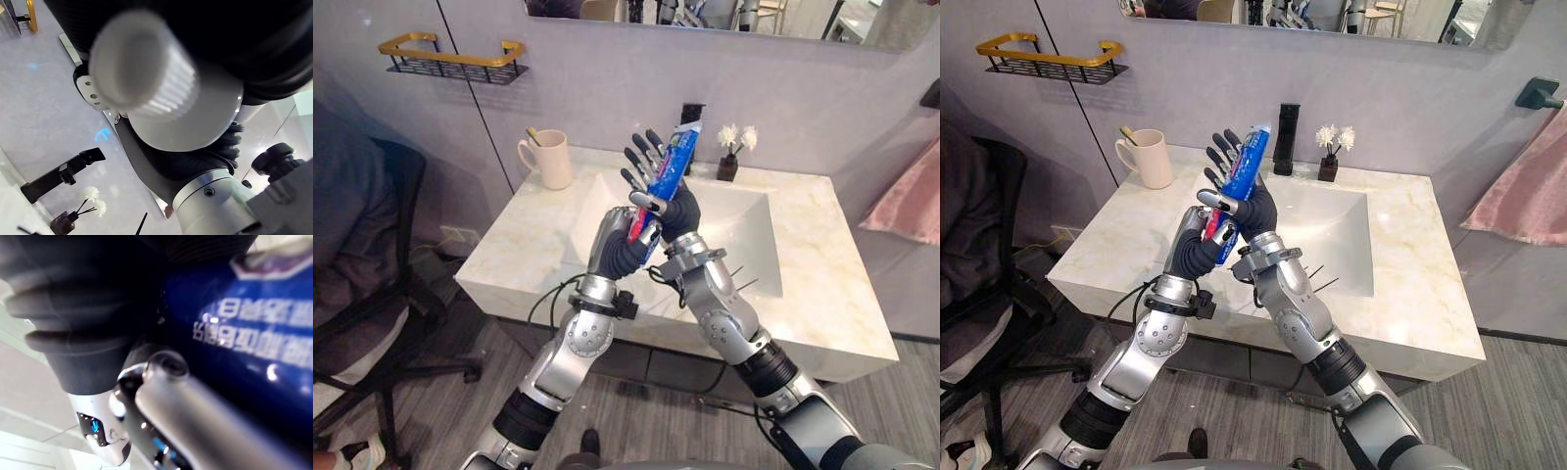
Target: Organize washtable
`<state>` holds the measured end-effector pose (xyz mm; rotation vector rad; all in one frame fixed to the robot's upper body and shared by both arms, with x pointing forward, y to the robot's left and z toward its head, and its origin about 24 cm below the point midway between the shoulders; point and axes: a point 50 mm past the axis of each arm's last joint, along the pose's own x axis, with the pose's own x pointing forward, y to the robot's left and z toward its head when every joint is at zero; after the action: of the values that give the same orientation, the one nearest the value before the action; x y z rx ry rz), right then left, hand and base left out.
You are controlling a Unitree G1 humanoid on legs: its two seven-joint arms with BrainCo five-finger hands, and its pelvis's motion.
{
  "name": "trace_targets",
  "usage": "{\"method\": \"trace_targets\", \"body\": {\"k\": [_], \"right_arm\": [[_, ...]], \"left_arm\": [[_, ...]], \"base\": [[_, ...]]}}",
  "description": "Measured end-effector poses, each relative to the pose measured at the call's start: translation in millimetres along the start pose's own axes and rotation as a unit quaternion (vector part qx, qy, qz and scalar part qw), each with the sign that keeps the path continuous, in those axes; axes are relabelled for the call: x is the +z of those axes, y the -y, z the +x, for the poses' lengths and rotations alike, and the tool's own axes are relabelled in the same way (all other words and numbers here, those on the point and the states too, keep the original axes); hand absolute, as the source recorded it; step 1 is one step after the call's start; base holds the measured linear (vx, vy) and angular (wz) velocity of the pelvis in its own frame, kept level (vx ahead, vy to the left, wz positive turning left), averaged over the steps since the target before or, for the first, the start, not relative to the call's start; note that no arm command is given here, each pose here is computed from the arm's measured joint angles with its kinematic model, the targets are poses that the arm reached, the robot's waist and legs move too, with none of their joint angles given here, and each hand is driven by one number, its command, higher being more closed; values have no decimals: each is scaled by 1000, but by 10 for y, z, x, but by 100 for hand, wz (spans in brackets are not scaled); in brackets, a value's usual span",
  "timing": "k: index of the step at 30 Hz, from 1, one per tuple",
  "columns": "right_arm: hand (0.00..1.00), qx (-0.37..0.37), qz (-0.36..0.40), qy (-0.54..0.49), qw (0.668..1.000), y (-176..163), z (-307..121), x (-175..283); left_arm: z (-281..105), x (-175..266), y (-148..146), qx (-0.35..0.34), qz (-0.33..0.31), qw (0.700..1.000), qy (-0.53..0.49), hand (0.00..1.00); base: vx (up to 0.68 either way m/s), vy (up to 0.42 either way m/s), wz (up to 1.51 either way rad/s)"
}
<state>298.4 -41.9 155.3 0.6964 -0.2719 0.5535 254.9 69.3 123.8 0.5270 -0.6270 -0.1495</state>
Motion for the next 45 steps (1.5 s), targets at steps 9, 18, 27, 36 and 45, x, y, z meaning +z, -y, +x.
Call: {"method": "trace_targets", "body": {"k": [9, 18, 27, 36, 45], "right_arm": [[100, 6, 21, -20, 1000, 41, -26, -23], [100, 29, 17, -26, 999, 21, -29, -28], [100, -33, -8, 176, 984, 367, -183, 847], [100, -87, -63, 196, 975, 575, -511, 938], [100, -184, -115, 229, 949, 827, -787, 1074]], "left_arm": [[-42, -77, 15, -17, 16, 1000, -7, 100], [-168, -142, -62, -16, 34, 999, -14, 0], [-568, -414, -804, 125, 116, 979, -110, 0], [-965, -395, -1317, 317, 43, 933, -165, 0], [-1966, -1048, -822, 354, -160, 818, -424, 0]], "base": [[0, 0, 0], [-4, 0, 0], [-1, -1, 6], [-9, -7, 3], [-7, -13, 11]]}}
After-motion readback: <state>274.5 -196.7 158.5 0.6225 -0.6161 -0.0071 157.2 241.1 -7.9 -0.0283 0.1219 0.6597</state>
